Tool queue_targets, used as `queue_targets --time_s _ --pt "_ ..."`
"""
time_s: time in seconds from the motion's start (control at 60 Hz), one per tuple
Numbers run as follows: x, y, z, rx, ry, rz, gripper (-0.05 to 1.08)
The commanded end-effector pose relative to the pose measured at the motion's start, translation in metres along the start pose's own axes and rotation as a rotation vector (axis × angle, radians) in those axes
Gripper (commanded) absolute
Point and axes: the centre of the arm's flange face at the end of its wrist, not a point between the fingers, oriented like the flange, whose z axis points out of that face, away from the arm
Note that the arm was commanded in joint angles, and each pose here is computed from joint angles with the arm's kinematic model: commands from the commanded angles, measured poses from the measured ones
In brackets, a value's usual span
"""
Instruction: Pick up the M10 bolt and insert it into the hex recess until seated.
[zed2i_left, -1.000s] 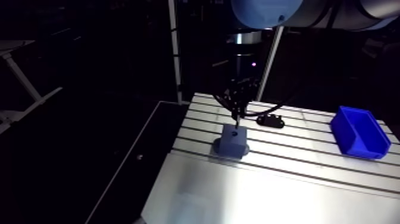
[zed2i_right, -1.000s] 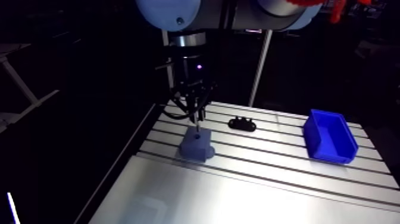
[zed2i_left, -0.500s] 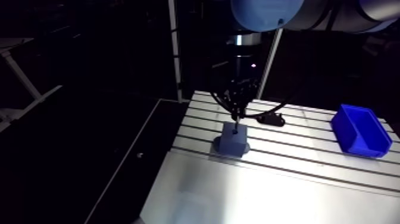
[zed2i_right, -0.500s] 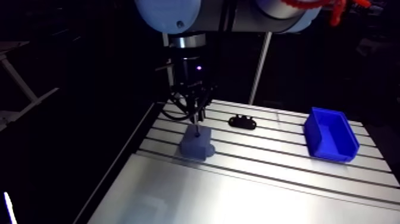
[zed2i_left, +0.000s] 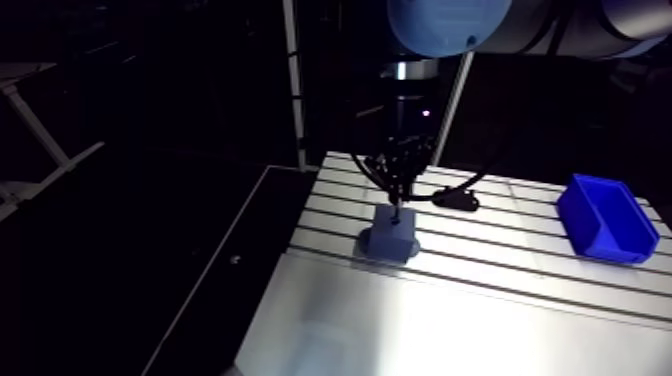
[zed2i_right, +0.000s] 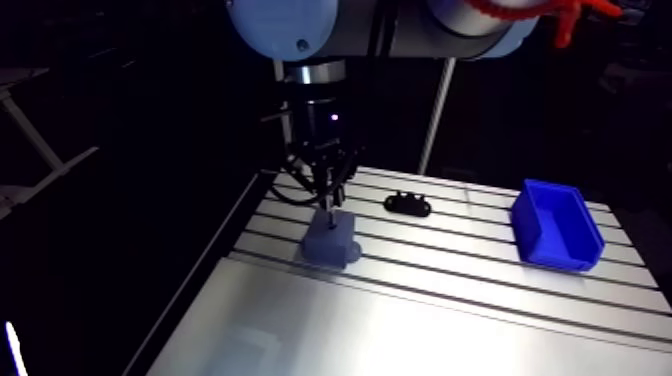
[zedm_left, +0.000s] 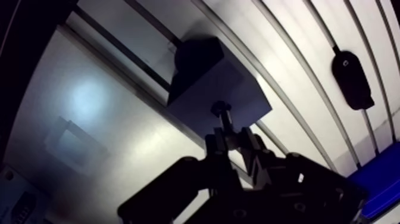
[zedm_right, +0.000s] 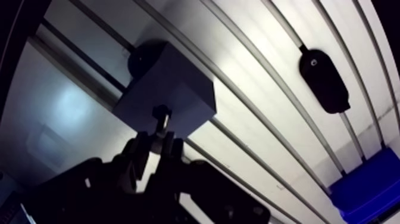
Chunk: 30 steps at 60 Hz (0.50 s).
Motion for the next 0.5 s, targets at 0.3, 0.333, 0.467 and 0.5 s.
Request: queue_targets --time_s 0.3,0.333,0.467,0.5 --pt "0.0029 -0.0031 0.0041 0.004 -0.006 -0.008 0.91" --pt "0.0030 -0.0032 0.0041 0.004 -0.007 -0.008 0.91" --pt "0.0032 -0.0032 0.0048 0.005 -0.008 -0.008 0.91" --pt "0.0035 -0.0031 0.0056 0.006 -0.009 -0.008 0.91"
